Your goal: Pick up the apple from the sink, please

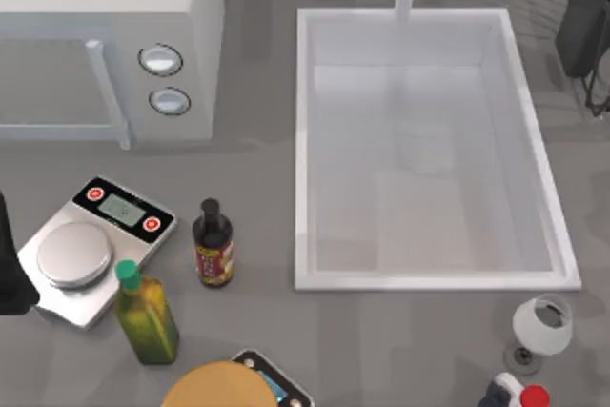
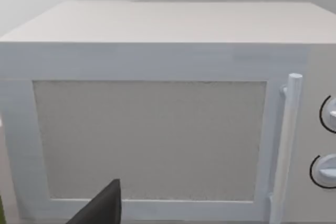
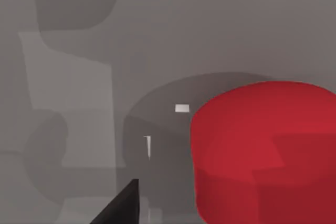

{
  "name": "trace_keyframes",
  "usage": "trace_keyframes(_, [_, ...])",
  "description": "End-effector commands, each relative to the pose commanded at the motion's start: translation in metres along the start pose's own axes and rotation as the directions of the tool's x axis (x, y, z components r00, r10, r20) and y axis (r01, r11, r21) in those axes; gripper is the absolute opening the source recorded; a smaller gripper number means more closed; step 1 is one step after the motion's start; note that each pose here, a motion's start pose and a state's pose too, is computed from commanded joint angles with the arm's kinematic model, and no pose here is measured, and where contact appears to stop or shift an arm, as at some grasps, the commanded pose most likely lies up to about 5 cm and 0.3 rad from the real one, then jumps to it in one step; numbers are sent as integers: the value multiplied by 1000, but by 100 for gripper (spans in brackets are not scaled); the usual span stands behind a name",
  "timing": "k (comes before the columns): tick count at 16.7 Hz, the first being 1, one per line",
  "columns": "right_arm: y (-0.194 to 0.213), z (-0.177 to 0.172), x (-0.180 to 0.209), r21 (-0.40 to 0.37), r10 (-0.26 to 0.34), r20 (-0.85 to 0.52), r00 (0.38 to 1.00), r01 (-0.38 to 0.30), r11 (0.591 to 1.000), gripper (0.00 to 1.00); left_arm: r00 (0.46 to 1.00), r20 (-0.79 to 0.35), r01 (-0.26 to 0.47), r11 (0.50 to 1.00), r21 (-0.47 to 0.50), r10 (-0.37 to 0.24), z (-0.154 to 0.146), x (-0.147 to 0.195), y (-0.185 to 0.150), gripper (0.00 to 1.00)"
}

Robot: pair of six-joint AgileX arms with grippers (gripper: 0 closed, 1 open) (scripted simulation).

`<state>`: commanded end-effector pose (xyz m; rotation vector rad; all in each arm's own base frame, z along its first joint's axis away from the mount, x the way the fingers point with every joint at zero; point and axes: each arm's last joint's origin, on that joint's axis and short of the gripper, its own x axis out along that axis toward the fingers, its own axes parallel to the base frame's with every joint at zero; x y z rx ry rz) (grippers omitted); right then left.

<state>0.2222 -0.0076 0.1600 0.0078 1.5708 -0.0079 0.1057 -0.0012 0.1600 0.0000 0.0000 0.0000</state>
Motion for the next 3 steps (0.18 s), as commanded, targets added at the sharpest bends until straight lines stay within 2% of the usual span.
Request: trace_keyframes(3, [0, 0, 0, 0, 0, 0, 1000, 0, 1000, 100, 1000, 0, 0, 1000, 0, 0, 0, 0, 0, 100])
